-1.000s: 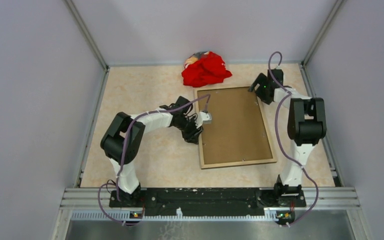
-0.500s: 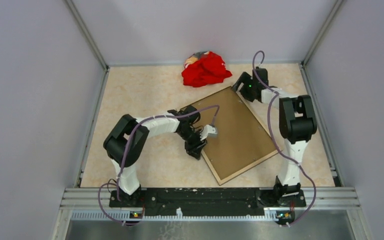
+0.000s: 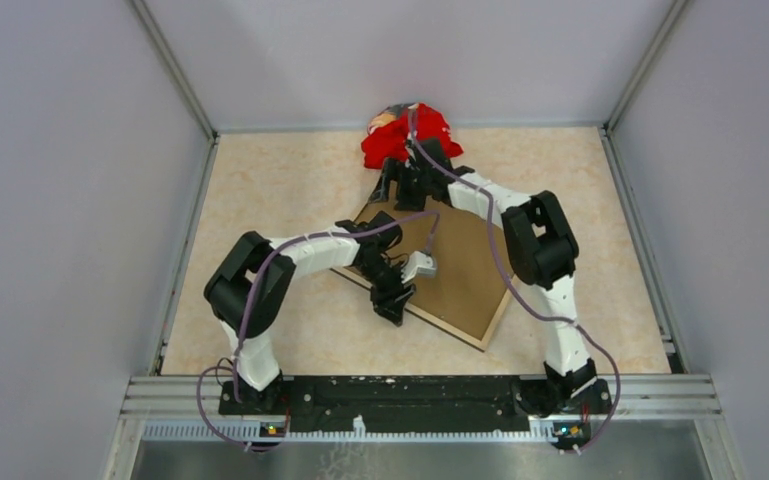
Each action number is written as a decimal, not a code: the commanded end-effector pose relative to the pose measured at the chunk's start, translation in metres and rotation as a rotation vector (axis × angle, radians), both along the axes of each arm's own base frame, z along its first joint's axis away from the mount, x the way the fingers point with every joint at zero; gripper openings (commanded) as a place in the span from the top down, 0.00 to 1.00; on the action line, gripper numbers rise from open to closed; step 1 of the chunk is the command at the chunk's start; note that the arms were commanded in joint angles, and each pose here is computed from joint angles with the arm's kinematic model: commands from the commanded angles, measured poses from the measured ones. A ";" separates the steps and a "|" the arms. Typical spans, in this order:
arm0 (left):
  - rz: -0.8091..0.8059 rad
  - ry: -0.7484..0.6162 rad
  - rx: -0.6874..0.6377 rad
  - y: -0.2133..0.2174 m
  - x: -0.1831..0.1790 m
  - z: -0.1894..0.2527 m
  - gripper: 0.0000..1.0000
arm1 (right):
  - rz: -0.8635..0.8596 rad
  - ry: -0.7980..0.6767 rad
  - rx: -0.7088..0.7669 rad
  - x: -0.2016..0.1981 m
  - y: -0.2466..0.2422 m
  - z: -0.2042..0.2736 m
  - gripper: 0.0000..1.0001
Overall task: Put the photo into the frame
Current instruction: Adjust the photo frame at the center of the board.
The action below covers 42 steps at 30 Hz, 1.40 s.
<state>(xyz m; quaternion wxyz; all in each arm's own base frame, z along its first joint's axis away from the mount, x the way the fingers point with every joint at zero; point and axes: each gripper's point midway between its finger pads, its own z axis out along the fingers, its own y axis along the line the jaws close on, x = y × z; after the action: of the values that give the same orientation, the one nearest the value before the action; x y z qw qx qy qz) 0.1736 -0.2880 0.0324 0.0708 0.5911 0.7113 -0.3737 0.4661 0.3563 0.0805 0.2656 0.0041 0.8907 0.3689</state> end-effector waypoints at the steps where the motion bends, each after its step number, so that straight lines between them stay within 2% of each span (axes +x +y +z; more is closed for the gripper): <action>1: 0.023 -0.138 -0.087 0.002 0.029 0.034 0.43 | 0.051 -0.023 -0.102 -0.004 -0.006 0.024 0.06; 2: 0.023 -0.149 -0.097 0.005 0.032 0.044 0.41 | 0.037 -0.054 -0.160 -0.002 -0.016 0.031 0.02; 4: 0.044 -0.158 -0.128 0.013 0.037 0.061 0.39 | -0.005 -0.104 -0.234 -0.001 -0.036 0.047 0.01; 9: 0.120 -0.176 -0.241 0.049 0.053 0.113 0.34 | -0.112 -0.198 -0.205 -0.013 -0.087 0.100 0.01; 12: 0.210 -0.293 -0.211 0.073 0.089 0.128 0.33 | -0.225 -0.196 -0.188 -0.035 -0.131 0.117 0.01; 16: 0.469 -0.455 -0.136 0.116 0.170 0.126 0.38 | -0.379 -0.114 -0.205 -0.071 -0.188 0.097 0.01; 21: 0.654 -0.374 0.010 0.136 0.222 0.084 0.54 | -0.507 -0.005 -0.238 -0.114 -0.243 0.065 0.01; 23: 0.718 -0.336 0.045 0.144 0.239 0.069 0.55 | -0.555 0.015 -0.230 -0.128 -0.260 0.057 0.01; 27: 0.817 -0.303 0.018 0.159 0.268 0.059 0.56 | -0.611 0.052 -0.249 -0.150 -0.285 0.038 0.01; 30: 0.823 -0.266 -0.017 0.159 0.272 0.056 0.56 | -0.626 0.086 -0.265 -0.161 -0.292 0.023 0.01; 34: 0.763 -0.219 -0.084 0.146 0.260 0.045 0.63 | -0.650 0.115 -0.263 -0.169 -0.297 0.006 0.01; 39: 0.744 -0.133 -0.089 0.139 0.251 0.032 0.68 | -0.654 0.152 -0.243 -0.170 -0.297 -0.010 0.01; 42: 0.753 -0.086 -0.040 0.140 0.247 0.019 0.70 | -0.620 0.152 -0.221 -0.163 -0.291 -0.016 0.01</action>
<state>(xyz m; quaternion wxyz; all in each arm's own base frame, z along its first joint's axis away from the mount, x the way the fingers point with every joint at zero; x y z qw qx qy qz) 0.4245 -0.1398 0.0601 0.2709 0.3091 0.8651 -0.2874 0.2845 0.0585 0.0630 0.2792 0.2794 0.9078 0.1412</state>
